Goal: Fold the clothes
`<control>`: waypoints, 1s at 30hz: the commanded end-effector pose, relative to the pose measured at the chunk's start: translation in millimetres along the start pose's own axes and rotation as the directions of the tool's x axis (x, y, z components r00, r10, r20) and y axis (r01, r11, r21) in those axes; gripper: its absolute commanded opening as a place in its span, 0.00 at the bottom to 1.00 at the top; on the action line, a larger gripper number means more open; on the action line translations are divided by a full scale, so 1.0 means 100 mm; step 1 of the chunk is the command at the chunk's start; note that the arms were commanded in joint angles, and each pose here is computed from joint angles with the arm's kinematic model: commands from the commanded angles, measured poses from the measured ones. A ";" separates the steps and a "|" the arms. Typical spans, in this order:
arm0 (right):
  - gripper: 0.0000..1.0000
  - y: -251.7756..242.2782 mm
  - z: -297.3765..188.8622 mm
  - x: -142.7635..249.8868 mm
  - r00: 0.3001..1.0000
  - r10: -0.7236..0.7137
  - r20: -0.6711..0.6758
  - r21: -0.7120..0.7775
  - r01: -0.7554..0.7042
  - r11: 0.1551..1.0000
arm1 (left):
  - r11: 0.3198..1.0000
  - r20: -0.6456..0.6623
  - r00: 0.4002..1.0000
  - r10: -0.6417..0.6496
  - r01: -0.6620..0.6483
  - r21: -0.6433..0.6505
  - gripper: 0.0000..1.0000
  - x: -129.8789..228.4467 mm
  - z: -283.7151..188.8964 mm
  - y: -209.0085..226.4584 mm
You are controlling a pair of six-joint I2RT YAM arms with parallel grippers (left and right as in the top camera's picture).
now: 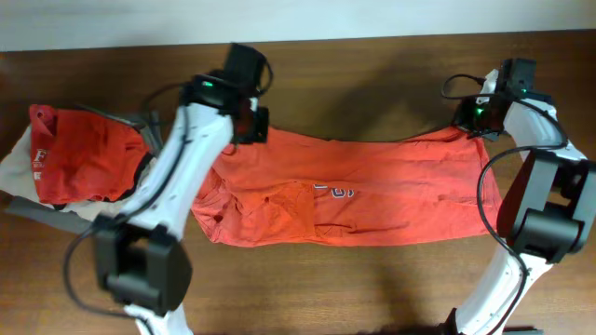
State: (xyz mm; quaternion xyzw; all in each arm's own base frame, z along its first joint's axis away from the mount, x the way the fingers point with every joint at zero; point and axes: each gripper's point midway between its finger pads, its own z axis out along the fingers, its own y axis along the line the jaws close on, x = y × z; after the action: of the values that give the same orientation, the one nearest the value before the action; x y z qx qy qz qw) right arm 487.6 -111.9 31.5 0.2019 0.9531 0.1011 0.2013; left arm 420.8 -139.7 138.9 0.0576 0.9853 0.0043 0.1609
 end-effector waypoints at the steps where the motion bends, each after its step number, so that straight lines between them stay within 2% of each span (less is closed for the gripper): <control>1: 0.04 0.00 0.13 0.07 0.999 0.014 -0.032 -0.018 -0.015 1.000 | 0.999 -0.096 0.995 0.035 -0.036 -0.008 0.00 0.18 0.44 -0.07; 7: 0.04 -0.03 0.28 0.18 0.997 0.020 -0.074 -0.014 -0.022 1.000 | 0.998 -0.202 0.978 0.042 -0.050 -0.037 0.01 0.39 0.93 -0.06; 11: 0.04 -0.35 0.26 0.12 0.999 0.025 -0.035 0.172 -0.019 0.985 | 0.996 -0.236 0.971 0.044 -0.062 -0.071 0.01 0.47 1.09 -0.01; 13: 0.04 -0.60 0.20 0.08 1.000 0.024 -0.011 0.303 -0.019 0.953 | 0.994 -0.243 0.969 0.044 -0.067 -0.084 0.01 0.50 1.13 0.02; 17: 0.04 -0.94 0.08 0.01 0.999 0.046 0.027 0.439 -0.053 0.897 | 0.992 -0.246 0.969 0.037 -0.065 -0.107 0.00 0.52 1.14 0.06; 20: 0.04 -1.02 0.04 -0.02 0.996 0.080 0.045 0.429 -0.092 0.898 | 0.990 -0.238 0.971 0.023 -0.056 -0.133 0.01 0.51 1.14 0.10; 25: 0.04 -0.78 0.05 -0.05 0.998 0.068 0.015 0.258 -0.069 0.964 | 0.989 -0.235 0.972 0.017 -0.051 -0.140 0.01 0.50 1.15 0.13; 30: 0.04 -0.66 -0.06 -0.13 0.997 0.072 0.019 0.211 -0.074 0.975 | 0.989 -0.236 0.972 -0.017 -0.019 -0.149 0.01 0.49 1.18 0.23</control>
State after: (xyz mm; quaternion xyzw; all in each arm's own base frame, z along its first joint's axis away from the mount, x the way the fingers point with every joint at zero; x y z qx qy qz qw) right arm 461.4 -179.8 8.7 0.2655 0.9504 -0.0118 0.1615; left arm 415.1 -125.8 20.9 0.0635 0.9937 0.0734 0.0554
